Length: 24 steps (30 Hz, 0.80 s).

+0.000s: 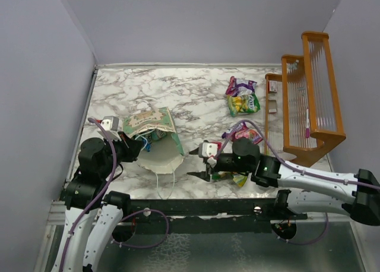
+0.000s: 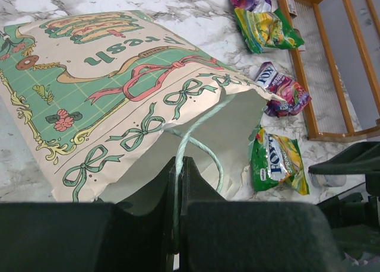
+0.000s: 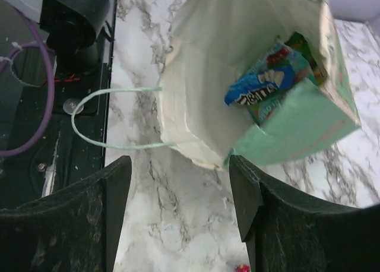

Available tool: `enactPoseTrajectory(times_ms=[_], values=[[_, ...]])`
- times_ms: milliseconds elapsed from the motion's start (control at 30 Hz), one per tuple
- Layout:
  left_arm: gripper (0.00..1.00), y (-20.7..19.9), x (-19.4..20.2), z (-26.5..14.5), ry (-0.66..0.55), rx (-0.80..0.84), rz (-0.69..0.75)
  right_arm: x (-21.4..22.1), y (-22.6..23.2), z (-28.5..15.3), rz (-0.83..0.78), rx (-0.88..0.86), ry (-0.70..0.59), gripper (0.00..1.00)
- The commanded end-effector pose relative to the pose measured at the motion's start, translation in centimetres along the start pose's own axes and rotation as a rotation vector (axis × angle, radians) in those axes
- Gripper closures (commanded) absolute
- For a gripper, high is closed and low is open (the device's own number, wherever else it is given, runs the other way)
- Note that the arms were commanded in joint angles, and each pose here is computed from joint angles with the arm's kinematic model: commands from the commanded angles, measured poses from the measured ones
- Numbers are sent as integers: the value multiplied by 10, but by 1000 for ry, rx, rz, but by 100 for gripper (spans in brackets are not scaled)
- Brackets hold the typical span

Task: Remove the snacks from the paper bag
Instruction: Take out the snack from the paper bag.

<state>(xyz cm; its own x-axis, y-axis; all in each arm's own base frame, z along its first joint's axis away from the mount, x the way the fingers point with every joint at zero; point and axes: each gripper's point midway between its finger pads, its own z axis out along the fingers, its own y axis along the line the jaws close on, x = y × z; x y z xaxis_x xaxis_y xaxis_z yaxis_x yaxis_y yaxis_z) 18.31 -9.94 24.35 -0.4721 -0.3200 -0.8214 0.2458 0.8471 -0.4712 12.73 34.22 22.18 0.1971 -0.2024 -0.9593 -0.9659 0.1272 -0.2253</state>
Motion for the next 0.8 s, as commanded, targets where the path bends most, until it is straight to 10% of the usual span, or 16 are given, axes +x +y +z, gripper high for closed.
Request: enactPoseTrajectory(times_ms=[0,367,767], values=[[100,-2,-7,-2,-26,7,22,-45,10,35,-208,-62,-96,32],[100,-3,-9,-5,-40,10,26,-49,10,89,-657,-153,-114,29],[100,-7,-12,-9,-63,29,44,0,-23,147,-1007,-171,146,28]])
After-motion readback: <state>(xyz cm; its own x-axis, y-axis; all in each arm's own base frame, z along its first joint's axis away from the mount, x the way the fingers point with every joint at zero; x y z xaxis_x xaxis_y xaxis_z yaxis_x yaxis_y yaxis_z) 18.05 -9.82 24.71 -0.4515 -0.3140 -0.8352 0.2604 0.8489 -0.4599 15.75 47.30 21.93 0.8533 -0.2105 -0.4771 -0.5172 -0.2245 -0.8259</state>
